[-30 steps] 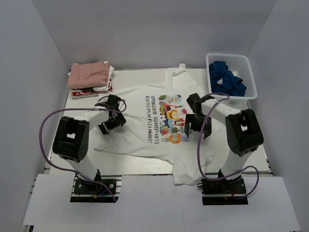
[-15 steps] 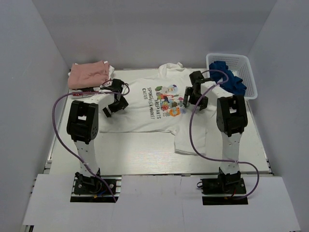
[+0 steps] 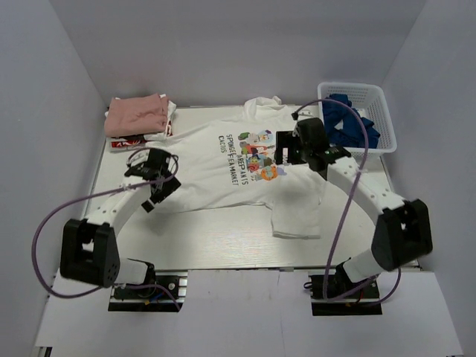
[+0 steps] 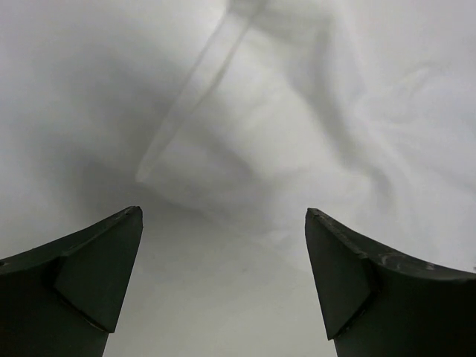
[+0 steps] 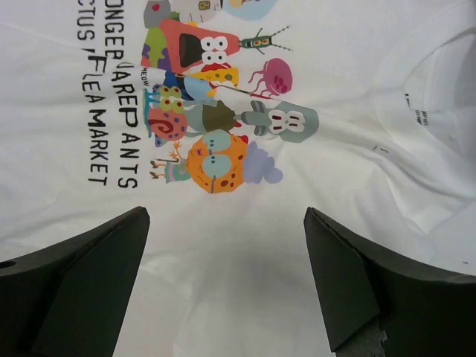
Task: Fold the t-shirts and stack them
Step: Flatten out the tshirt, then grap the side of the flattened tshirt closest away from the robot with both arms
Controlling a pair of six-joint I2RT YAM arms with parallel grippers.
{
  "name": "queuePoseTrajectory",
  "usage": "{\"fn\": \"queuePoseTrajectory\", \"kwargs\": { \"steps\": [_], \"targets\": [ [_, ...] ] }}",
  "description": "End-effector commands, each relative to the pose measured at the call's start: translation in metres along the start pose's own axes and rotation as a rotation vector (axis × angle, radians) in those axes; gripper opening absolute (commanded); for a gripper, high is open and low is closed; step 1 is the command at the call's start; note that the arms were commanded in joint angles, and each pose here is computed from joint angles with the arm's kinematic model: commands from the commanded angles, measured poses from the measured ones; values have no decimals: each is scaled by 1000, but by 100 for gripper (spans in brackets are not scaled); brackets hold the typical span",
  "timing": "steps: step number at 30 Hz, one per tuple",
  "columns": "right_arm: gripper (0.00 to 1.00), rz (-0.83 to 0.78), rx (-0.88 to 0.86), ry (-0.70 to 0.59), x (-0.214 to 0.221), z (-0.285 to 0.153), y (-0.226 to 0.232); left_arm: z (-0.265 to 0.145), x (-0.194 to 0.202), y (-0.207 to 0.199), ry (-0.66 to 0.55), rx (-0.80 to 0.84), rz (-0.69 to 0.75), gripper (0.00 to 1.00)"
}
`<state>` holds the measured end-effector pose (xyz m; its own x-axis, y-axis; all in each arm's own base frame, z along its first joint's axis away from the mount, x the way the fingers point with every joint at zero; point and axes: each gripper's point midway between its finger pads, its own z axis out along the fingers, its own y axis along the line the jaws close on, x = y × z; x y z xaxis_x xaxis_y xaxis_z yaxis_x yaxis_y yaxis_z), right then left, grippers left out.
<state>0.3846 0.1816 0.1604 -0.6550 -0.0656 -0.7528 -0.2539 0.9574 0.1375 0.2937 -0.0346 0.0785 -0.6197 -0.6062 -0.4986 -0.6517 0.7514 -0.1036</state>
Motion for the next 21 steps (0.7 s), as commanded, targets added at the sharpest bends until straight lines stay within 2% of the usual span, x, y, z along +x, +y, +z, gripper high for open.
{"fn": "queuePoseTrajectory", "kwargs": {
  "steps": [1,3,4,7,9,10,18,21],
  "targets": [
    [90,31,28,-90,-4,-17,-7,0,21,41,15,-99,-114,100],
    [90,57,40,-142,2,-34,-13,8,38,58,40,-142,-126,100],
    [90,73,108,-169,2,-39,-26,13,43,65,47,-158,-141,100],
    [90,139,150,-251,4,-64,-39,18,44,67,39,-166,-181,100],
    [90,196,193,-245,25,-68,-50,22,33,62,0,-142,-209,100],
    [90,260,201,-241,35,-69,-52,23,34,62,0,-142,-218,100],
    [90,299,218,-79,91,-63,-56,31,15,57,-60,-117,-259,99],
    [90,306,219,-28,105,-64,-55,43,22,55,-29,-119,-242,90]
  ]
}}
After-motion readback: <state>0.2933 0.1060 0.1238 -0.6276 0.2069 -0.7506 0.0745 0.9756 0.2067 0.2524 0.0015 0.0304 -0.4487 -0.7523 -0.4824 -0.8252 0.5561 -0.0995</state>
